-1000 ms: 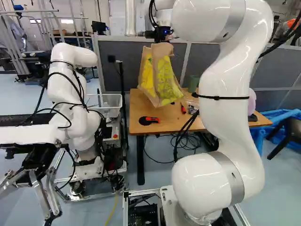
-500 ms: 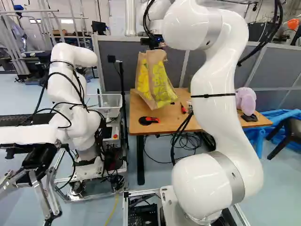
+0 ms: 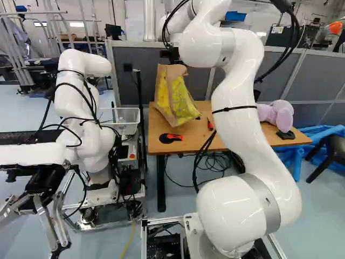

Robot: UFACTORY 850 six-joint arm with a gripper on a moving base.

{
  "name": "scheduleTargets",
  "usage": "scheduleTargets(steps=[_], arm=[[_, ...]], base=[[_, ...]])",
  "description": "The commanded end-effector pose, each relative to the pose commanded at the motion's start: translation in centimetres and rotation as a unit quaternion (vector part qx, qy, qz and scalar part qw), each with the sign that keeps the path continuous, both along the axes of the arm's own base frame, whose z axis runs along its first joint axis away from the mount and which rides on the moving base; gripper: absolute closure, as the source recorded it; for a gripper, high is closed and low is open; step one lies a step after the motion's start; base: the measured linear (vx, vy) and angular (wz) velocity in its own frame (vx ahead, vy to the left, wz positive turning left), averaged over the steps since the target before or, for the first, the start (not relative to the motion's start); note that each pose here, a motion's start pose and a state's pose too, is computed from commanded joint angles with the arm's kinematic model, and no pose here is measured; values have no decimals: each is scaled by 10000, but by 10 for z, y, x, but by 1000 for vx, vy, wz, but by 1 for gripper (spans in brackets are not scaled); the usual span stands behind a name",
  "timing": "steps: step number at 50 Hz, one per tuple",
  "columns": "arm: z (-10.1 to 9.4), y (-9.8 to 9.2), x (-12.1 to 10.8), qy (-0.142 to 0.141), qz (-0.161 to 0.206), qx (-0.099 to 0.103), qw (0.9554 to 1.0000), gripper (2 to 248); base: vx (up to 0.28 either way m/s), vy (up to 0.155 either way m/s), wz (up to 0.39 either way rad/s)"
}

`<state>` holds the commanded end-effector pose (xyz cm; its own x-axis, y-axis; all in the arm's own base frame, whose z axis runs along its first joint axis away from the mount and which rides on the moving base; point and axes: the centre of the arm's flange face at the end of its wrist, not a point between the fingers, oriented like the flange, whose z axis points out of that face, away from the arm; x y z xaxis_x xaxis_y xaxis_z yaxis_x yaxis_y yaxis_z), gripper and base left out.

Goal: Pick up the bag on the ground and place it on the table

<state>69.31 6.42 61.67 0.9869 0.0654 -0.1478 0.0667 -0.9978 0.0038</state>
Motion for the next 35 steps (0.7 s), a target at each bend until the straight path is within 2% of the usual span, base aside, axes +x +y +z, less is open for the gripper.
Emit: scheduleTargets(steps=[16, 35], arm=[[-24, 16, 27, -43, 91, 4, 9999, 224], [-27, 24, 34, -103, 140, 11, 9998, 224]], base=[[0, 0, 0], [0, 0, 0]])
